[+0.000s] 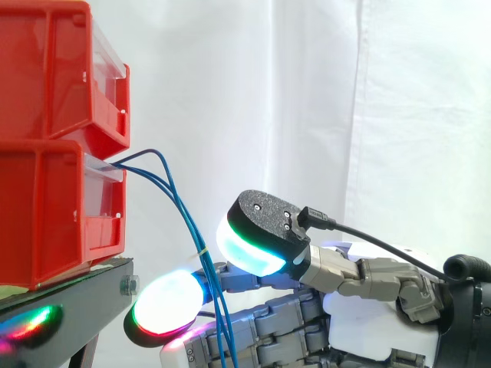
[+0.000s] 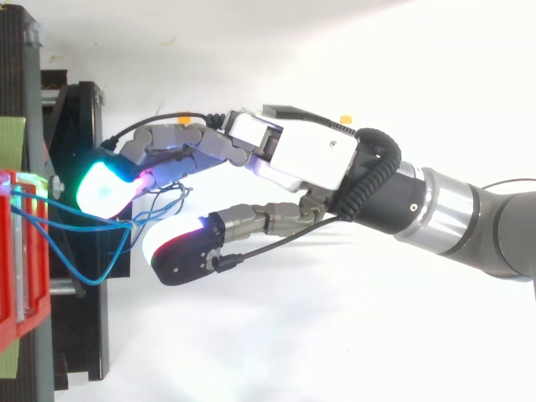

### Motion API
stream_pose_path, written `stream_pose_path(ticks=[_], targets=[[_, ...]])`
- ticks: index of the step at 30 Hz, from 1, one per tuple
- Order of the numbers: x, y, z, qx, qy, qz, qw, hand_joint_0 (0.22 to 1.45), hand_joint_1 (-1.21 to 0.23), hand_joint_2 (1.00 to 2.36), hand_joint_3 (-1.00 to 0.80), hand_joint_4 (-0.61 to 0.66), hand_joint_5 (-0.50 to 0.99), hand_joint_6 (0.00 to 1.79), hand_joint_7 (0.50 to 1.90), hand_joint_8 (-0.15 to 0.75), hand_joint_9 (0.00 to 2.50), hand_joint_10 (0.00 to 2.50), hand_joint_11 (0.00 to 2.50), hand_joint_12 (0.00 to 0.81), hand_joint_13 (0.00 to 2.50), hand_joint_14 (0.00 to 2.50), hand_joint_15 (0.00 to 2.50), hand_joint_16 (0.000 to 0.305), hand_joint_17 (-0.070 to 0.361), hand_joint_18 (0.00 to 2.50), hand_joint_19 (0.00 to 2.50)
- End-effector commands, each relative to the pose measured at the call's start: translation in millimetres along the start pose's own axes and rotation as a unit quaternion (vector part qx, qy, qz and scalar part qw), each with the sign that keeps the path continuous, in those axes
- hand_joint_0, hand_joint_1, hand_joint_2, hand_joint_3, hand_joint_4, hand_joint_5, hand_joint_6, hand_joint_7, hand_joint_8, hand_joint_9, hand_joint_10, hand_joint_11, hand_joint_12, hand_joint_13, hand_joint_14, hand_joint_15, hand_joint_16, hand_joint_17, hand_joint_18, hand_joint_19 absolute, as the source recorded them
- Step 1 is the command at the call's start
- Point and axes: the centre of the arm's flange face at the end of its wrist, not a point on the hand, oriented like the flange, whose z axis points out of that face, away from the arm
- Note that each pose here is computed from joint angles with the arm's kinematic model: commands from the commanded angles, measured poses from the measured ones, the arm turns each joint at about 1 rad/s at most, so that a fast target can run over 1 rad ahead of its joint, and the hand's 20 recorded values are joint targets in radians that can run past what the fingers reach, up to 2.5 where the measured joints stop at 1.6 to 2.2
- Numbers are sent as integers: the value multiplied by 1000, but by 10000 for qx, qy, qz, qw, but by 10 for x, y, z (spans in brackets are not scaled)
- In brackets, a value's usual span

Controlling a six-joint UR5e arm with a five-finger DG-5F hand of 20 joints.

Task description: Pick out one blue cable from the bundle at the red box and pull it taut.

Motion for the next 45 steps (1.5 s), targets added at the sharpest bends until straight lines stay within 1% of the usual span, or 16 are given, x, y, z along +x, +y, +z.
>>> stream_pose_path(ticks=[1, 6, 12, 16, 23, 29, 39, 40, 42, 43, 44, 45], targets=[[-15, 1, 15, -48, 17, 16, 10000, 582, -578, 1004, -433, 206, -132, 502, 999, 270, 693, 5, 156, 312, 609, 7, 202, 40, 90, 416, 376], [-18, 18, 35, -147, 65, 49, 9999, 595, -591, 1008, -412, 184, -123, 502, 1065, 270, 704, 5, 173, 310, 620, 9, 208, 40, 90, 439, 385], [-40, 38, 57, -230, 86, 76, 9997, 614, -609, 1009, -383, 173, -116, 502, 1114, 269, 723, 6, 190, 311, 642, 8, 226, 40, 90, 455, 394], [-47, 41, 63, -253, 87, 83, 9996, 620, -617, 1011, -366, 161, -112, 501, 1143, 270, 731, 6, 203, 314, 655, 8, 235, 40, 91, 464, 399], [-56, 26, 64, -245, 81, 79, 9996, 636, -631, 1012, -318, 136, -103, 500, 1196, 270, 743, 8, 206, 314, 667, 9, 244, 40, 91, 482, 406], [-59, 38, 66, -251, 79, 82, 9996, 645, -641, 1014, -272, 108, -111, 552, 1124, 271, 755, 7, 226, 313, 673, 9, 248, 41, 92, 492, 420], [-59, 38, 66, -251, 79, 82, 9996, 640, -644, 1013, -289, 104, -129, 654, 979, 270, 762, 8, 246, 315, 695, 9, 265, 41, 92, 507, 419], [-59, 38, 66, -251, 79, 82, 9996, 638, -645, 1014, -292, 109, -134, 677, 939, 269, 763, 8, 255, 314, 695, 10, 266, 41, 92, 511, 423], [-59, 38, 66, -251, 79, 82, 9996, 632, -642, 1013, -290, 99, -141, 709, 904, 269, 769, 8, 261, 315, 695, 10, 269, 41, 93, 517, 421], [-59, 38, 66, -251, 79, 82, 9996, 630, -642, 1013, -289, 98, -146, 745, 842, 272, 771, 8, 268, 316, 699, 10, 272, 41, 93, 518, 424], [-56, 26, 64, -245, 81, 79, 9996, 627, -643, 1013, -287, 99, -151, 771, 811, 272, 775, 8, 274, 316, 700, 10, 277, 42, 94, 524, 431], [-59, 38, 66, -251, 79, 82, 9996, 625, -644, 1014, -284, 95, -153, 775, 824, 273, 775, 8, 280, 316, 703, 10, 277, 42, 94, 527, 431]])
